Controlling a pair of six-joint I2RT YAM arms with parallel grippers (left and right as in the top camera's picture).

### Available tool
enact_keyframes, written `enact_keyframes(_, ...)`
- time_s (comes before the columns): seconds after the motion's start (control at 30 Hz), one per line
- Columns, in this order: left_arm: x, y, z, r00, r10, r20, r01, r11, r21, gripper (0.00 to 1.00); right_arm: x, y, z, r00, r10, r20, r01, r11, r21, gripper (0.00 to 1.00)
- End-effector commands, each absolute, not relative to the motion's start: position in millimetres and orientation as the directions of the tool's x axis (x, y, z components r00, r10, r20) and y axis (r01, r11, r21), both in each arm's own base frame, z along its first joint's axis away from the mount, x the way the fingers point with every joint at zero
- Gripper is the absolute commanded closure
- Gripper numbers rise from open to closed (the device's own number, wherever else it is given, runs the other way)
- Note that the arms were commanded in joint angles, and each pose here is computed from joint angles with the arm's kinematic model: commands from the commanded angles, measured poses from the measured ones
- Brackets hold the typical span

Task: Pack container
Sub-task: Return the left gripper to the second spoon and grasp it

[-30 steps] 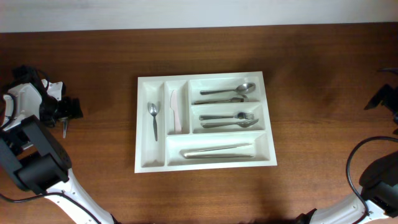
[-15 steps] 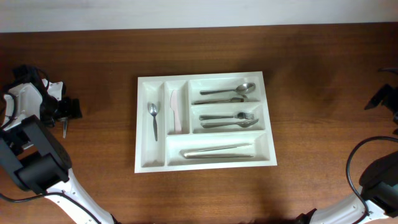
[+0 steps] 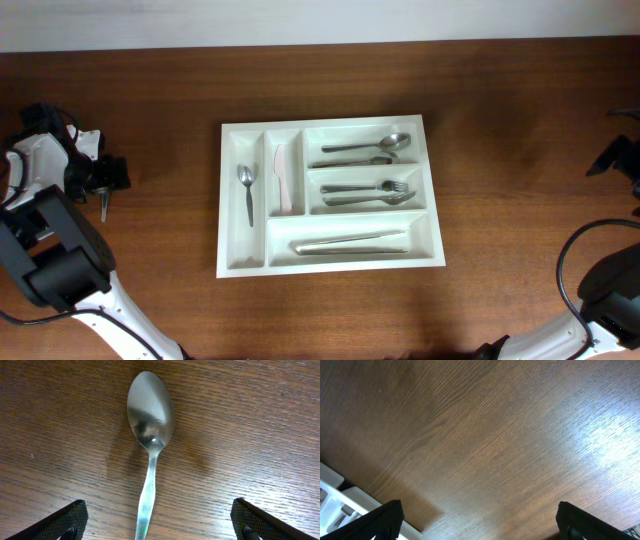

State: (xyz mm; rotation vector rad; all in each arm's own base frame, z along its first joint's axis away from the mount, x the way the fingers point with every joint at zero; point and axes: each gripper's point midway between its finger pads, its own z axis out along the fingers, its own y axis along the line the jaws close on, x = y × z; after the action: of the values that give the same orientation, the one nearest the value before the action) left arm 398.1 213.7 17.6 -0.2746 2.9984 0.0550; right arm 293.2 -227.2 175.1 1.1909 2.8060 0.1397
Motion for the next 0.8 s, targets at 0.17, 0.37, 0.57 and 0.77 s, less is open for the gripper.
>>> enact_keyframes(0.17, 394, 216, 10, -0.981, -0.159, -0.108, -0.165, 0.985, 0.049, 0.07, 295, -225, 173, -0.702, 0.711, -0.042, 0.703, 0.701, 0.124, 0.01)
enact_keyframes(0.37, 392, 215, 4, -0.983, -0.16, -0.093, -0.164, 0.985, 0.044, 0.07, 295, -225, 173, -0.702, 0.711, -0.042, 0.703, 0.701, 0.124, 0.01)
enact_keyframes(0.57, 386, 211, -11, -0.986, -0.161, -0.049, -0.163, 0.986, 0.028, 0.06, 295, -225, 173, -0.702, 0.711, -0.042, 0.703, 0.701, 0.124, 0.01)
enact_keyframes(0.77, 386, 212, -12, -0.986, -0.161, -0.049, -0.163, 0.986, 0.029, 0.06, 295, -225, 173, -0.702, 0.711, -0.042, 0.703, 0.701, 0.124, 0.01)
